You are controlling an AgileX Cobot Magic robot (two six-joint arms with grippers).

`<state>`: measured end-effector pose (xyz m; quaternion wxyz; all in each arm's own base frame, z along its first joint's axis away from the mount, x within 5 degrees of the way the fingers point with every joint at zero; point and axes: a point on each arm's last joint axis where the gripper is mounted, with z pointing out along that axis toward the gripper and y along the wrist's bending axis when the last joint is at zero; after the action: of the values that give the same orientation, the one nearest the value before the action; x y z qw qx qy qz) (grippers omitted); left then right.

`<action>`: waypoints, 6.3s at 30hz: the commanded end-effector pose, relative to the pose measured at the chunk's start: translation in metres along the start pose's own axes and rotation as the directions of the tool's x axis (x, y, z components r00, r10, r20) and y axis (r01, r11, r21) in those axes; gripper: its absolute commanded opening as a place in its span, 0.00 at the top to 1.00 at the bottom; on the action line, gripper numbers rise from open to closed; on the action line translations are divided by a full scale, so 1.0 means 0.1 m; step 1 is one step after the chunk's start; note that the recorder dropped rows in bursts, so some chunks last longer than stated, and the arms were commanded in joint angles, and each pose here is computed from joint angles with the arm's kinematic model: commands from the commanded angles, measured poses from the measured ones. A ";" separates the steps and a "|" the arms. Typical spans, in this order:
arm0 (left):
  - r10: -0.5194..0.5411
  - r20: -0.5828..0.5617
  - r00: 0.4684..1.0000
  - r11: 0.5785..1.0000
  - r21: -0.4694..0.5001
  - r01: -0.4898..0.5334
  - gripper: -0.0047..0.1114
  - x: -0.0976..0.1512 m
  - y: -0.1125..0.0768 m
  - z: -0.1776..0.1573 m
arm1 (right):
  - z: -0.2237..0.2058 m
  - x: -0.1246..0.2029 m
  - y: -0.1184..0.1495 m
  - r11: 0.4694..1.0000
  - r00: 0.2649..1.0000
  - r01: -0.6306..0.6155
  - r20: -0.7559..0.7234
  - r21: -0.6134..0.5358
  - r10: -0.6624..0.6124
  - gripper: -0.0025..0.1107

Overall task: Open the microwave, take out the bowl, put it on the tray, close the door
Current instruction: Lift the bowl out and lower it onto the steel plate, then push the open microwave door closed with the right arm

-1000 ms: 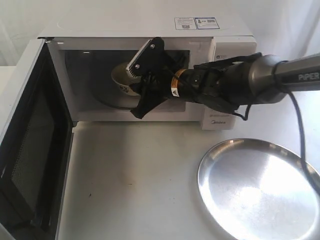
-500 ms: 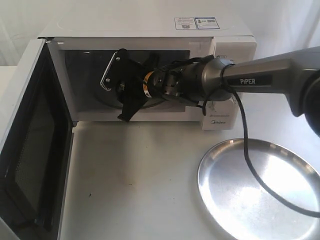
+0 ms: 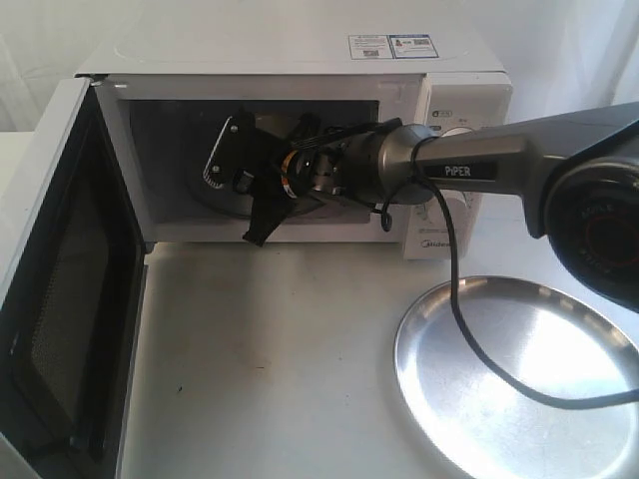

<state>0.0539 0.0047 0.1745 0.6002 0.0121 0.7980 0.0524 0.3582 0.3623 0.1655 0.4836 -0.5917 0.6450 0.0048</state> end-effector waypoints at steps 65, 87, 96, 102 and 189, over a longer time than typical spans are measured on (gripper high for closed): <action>-0.009 0.000 1.000 1.000 0.002 0.009 0.96 0.01 0.00 0.00 | -3.02 -0.13 0.96 0.921 0.895 -0.339 0.236 -0.194 0.379 0.98; -0.009 0.000 1.000 1.000 0.002 0.009 0.96 0.01 0.00 0.00 | -2.47 -1.73 0.94 0.886 0.803 0.015 0.534 -0.463 0.265 0.98; -0.009 0.000 1.000 1.000 0.002 0.009 0.96 0.01 0.00 0.00 | -2.21 -1.93 1.13 0.848 0.704 0.113 0.644 -0.517 0.299 0.98; -0.009 0.000 1.000 1.000 0.002 0.009 0.96 0.01 0.00 0.00 | -2.04 -1.89 1.29 0.866 0.644 0.278 0.750 -0.414 0.152 0.98; -0.009 0.000 1.000 1.000 0.002 0.009 0.96 0.01 0.00 0.00 | -4.19 0.19 0.41 0.696 0.652 -0.716 0.399 0.044 0.645 0.98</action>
<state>0.0539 0.0047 0.1745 0.6002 0.0121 0.7980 0.0524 0.0616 0.1329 0.3616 0.5982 -0.2882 0.7003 0.2621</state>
